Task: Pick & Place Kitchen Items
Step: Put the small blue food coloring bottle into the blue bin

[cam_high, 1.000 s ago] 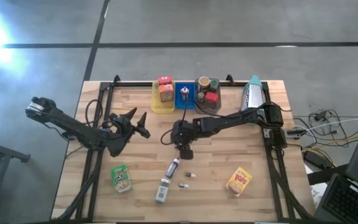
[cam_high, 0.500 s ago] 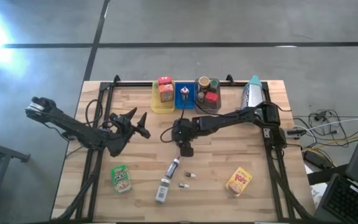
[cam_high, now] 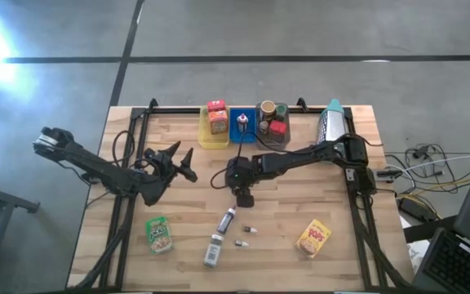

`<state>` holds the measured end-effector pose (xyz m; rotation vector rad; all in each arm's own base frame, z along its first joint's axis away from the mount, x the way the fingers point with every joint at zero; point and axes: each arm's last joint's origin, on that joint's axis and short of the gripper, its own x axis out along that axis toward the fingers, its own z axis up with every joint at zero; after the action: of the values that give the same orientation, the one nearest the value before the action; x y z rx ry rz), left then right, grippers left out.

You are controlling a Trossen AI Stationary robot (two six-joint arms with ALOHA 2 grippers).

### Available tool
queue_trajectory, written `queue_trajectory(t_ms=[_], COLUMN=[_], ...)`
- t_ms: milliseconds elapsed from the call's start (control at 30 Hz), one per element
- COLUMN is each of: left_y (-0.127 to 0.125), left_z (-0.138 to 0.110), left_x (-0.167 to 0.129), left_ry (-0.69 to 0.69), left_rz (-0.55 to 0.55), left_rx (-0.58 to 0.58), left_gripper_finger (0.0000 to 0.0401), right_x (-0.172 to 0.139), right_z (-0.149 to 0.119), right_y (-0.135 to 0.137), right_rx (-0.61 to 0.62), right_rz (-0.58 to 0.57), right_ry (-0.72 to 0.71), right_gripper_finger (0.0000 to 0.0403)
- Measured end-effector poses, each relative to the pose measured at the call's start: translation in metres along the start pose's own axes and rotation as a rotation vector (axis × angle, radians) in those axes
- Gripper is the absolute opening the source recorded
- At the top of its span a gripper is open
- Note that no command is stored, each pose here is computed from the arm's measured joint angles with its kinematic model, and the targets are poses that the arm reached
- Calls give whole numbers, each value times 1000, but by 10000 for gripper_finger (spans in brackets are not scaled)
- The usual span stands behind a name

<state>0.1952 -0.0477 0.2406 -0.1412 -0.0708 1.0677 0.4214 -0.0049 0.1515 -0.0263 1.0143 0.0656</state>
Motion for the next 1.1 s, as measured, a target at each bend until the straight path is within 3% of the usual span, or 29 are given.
queue_trajectory(t_ms=[633,1100], left_y=[0,0], left_z=[0,-1], left_x=[0,0], left_ry=[4,6], left_rz=[-15,-21], left_rx=[0,5], left_gripper_finger=[243,243], right_x=[-1,-6], right_z=[2,0], right_y=[0,-4], right_rx=[-1,-14], right_rz=[-1,-4], right_ry=[-14,9], right_gripper_finger=[54,54])
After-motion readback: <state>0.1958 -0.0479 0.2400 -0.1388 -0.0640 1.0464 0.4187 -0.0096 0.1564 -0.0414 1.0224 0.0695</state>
